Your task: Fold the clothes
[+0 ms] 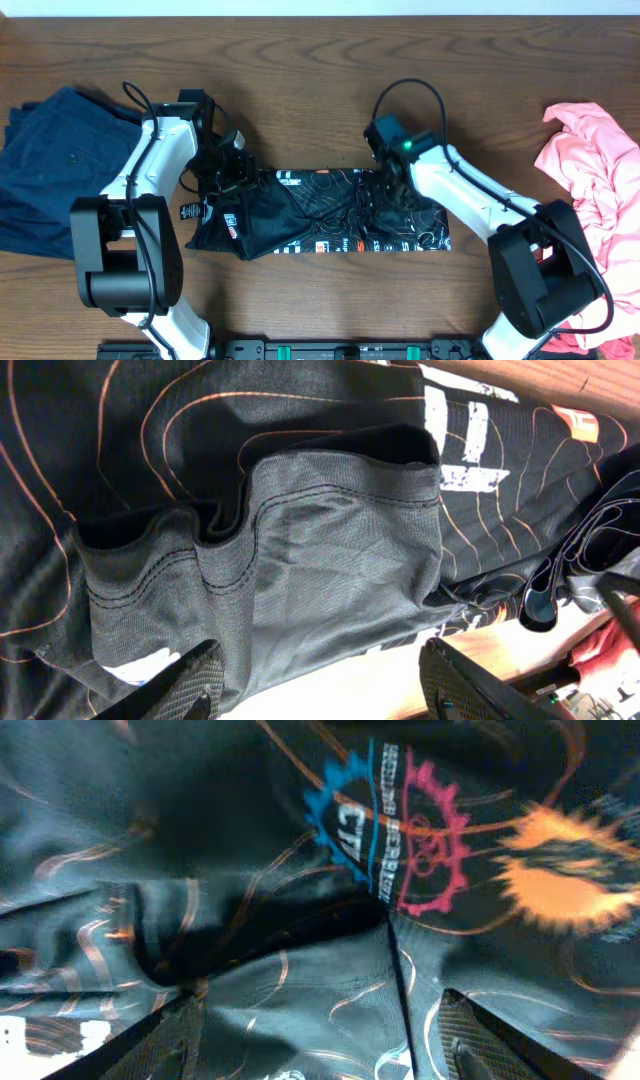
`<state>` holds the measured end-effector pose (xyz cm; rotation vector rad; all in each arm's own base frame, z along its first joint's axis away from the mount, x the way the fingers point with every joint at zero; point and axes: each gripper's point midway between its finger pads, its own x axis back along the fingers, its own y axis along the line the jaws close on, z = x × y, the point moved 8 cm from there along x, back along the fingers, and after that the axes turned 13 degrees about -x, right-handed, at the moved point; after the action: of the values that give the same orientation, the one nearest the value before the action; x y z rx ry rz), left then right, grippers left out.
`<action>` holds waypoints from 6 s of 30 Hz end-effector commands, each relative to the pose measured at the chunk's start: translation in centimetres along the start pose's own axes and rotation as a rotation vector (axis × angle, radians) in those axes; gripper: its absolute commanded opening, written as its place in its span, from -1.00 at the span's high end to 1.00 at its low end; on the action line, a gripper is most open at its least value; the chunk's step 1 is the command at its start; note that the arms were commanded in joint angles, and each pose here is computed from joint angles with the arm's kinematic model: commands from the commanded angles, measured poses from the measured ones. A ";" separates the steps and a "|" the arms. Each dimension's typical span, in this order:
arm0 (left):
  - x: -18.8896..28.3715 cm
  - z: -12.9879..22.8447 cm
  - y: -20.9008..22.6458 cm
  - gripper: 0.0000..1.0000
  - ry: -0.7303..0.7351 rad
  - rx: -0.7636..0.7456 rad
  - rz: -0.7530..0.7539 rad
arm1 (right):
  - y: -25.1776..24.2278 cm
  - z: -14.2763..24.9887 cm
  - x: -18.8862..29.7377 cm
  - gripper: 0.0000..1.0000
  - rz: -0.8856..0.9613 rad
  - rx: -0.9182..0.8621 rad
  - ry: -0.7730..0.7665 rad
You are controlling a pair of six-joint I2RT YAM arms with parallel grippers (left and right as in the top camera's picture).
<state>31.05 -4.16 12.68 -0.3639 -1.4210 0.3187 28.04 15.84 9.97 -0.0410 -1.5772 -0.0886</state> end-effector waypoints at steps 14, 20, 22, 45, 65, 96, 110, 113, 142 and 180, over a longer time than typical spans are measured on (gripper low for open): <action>0.1 0.3 0.0 -0.28 0.015 0.012 0.003 | 4.0 3.9 0.6 -0.06 -0.607 0.367 0.270; 0.2 1.0 1.5 -0.29 0.061 0.025 -0.156 | 2.5 3.3 -0.4 -0.18 -0.403 0.306 0.223; 0.3 1.0 2.1 -0.29 0.061 0.035 -0.223 | 1.9 3.0 -0.5 -0.22 -0.328 0.256 0.198; -3.8 1.0 7.0 -0.85 -0.024 0.046 -0.523 | -3.2 1.9 5.6 -0.38 -0.139 0.025 -0.035; -4.6 1.2 6.3 0.76 -0.038 0.054 -0.377 | -8.0 1.6 7.1 -0.35 -0.007 -0.118 -0.068; -2.4 1.2 8.6 -0.57 -0.077 0.117 -0.665 | -9.2 1.4 8.2 -0.49 -0.023 -0.162 -0.111; -4.3 1.2 9.0 -0.71 -0.081 0.140 -0.448 | -9.3 1.6 8.2 -0.49 -0.013 -0.147 -0.099; -4.6 1.3 9.0 -0.71 -0.090 0.127 -0.381 | -9.3 1.7 8.2 -0.48 -0.012 -0.147 -0.097; 4.7 1.3 6.0 0.88 -0.214 0.132 -0.490 | -9.5 1.8 8.2 -0.48 0.003 -0.151 -0.090; -7.0 3.7 -22.0 0.73 -0.273 -0.449 -0.014 | -13.6 1.2 8.3 -0.48 0.026 -0.272 -0.075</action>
<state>26.52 -25.56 15.63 -0.6538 -1.7447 0.0002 25.67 2.33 17.51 -0.2879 -1.6184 -0.2795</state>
